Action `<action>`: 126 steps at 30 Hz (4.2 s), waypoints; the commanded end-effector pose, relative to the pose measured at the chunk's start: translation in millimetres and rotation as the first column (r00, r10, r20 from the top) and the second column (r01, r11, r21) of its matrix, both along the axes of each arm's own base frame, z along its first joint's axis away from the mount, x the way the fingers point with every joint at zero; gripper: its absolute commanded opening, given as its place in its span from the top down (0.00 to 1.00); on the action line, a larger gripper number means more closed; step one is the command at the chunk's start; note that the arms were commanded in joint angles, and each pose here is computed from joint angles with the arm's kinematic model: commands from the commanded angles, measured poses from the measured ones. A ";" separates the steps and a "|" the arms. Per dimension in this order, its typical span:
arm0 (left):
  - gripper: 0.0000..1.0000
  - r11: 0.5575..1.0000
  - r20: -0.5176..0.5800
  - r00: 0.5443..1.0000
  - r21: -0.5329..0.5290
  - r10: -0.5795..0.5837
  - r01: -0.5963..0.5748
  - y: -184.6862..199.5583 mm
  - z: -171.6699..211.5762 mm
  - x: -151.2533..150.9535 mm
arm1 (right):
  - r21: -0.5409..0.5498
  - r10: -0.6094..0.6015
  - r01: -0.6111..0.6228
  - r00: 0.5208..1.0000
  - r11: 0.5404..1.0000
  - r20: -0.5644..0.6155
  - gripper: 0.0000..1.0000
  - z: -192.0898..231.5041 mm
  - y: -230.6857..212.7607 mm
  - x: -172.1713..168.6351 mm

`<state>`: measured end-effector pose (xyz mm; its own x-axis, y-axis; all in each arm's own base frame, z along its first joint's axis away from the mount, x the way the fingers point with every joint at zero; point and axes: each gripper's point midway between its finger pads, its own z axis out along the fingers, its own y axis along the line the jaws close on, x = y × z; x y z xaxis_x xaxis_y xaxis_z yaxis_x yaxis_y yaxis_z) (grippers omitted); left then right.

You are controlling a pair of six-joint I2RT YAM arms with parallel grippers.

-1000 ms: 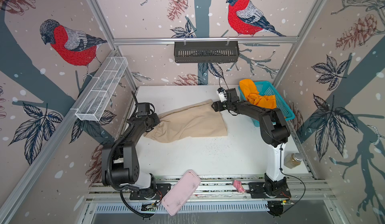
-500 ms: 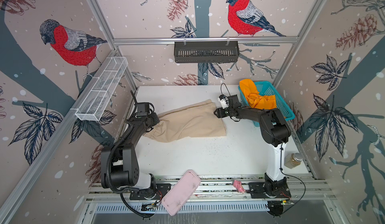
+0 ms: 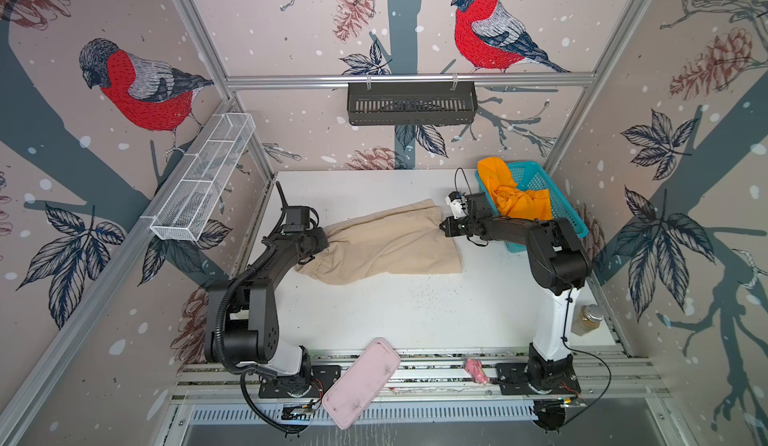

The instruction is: Fold and stack the shorts

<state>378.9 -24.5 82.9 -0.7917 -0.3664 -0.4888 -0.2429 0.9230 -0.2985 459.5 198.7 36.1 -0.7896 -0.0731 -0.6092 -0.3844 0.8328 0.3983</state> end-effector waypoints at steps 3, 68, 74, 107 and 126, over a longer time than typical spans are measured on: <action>1.00 0.992 0.037 0.995 -0.088 -0.088 0.091 -43.9 4.2 11.1 | -0.075 -0.121 0.118 0.992 0.990 -0.042 0.98 -1.1 -49.1 -18.6; 0.98 0.961 -0.013 0.980 0.196 0.200 -0.193 40.8 1.2 12.0 | -0.254 -0.172 0.185 0.982 0.949 0.071 0.30 -9.2 -38.2 58.5; 0.03 0.962 -0.001 0.976 0.170 0.219 -0.216 53.7 9.1 20.5 | -0.145 -0.151 0.166 0.983 0.975 0.109 0.25 36.6 -32.6 36.8; 0.03 0.999 0.156 0.988 -0.035 -0.020 0.025 -3.3 -8.7 21.4 | -0.083 -0.092 0.078 0.978 0.994 -0.188 0.47 -29.5 12.1 -107.7; 0.03 0.999 0.394 0.919 0.037 0.005 -0.021 -4.2 133.1 12.8 | -0.248 -0.027 0.036 0.999 0.968 0.039 0.38 30.1 11.5 -95.9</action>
